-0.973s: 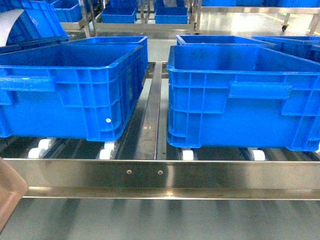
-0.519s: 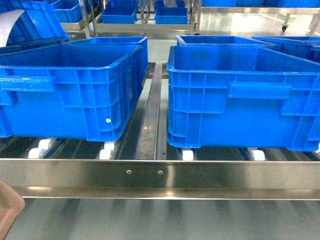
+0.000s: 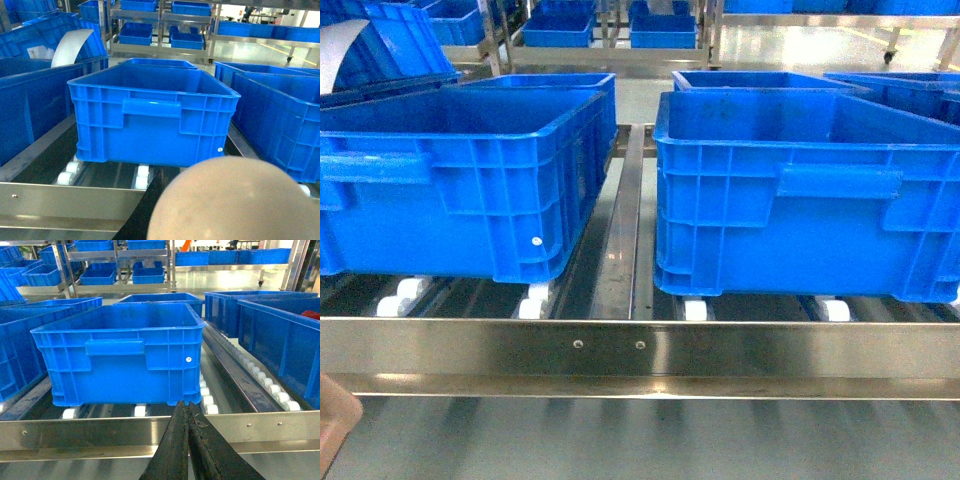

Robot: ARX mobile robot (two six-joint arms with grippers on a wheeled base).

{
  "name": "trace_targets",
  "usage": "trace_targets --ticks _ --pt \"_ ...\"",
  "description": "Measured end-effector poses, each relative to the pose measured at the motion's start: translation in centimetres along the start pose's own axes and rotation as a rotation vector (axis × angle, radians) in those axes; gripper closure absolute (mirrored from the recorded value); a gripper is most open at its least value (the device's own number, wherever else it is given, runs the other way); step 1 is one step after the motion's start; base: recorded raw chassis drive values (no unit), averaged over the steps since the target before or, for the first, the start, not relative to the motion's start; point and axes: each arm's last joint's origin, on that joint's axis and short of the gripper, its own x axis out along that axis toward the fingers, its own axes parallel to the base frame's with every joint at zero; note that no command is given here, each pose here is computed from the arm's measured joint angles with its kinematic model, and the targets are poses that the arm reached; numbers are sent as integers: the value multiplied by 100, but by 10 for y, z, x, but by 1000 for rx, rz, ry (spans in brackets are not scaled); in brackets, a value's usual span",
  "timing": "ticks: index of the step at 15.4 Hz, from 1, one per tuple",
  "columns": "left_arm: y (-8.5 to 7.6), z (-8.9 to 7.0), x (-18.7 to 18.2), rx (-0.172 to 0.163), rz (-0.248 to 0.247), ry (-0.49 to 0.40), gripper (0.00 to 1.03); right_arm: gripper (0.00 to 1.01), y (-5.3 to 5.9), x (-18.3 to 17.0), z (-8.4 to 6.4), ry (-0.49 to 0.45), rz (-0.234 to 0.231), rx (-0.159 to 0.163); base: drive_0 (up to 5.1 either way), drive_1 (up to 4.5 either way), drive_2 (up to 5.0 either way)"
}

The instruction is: Place part in tray to right shelf

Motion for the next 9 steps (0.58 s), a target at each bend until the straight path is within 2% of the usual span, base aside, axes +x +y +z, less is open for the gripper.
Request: trace_targets --ticks 2,3,4,5,9 --pt "0 -2 -5 0 1 11 90 99 0 0 0 0 0 0 0 0 0" --pt "0 -7 -11 0 0 52 90 99 0 0 0 1 -1 0 0 0 0" --pt "0 -1 -12 1 1 -11 90 99 0 0 0 0 0 0 0 0 0" --pt "0 -4 -12 0 -1 22 90 99 0 0 0 2 -1 0 0 0 0" --pt "0 -3 -12 0 0 12 90 99 0 0 0 0 0 0 0 0 0"
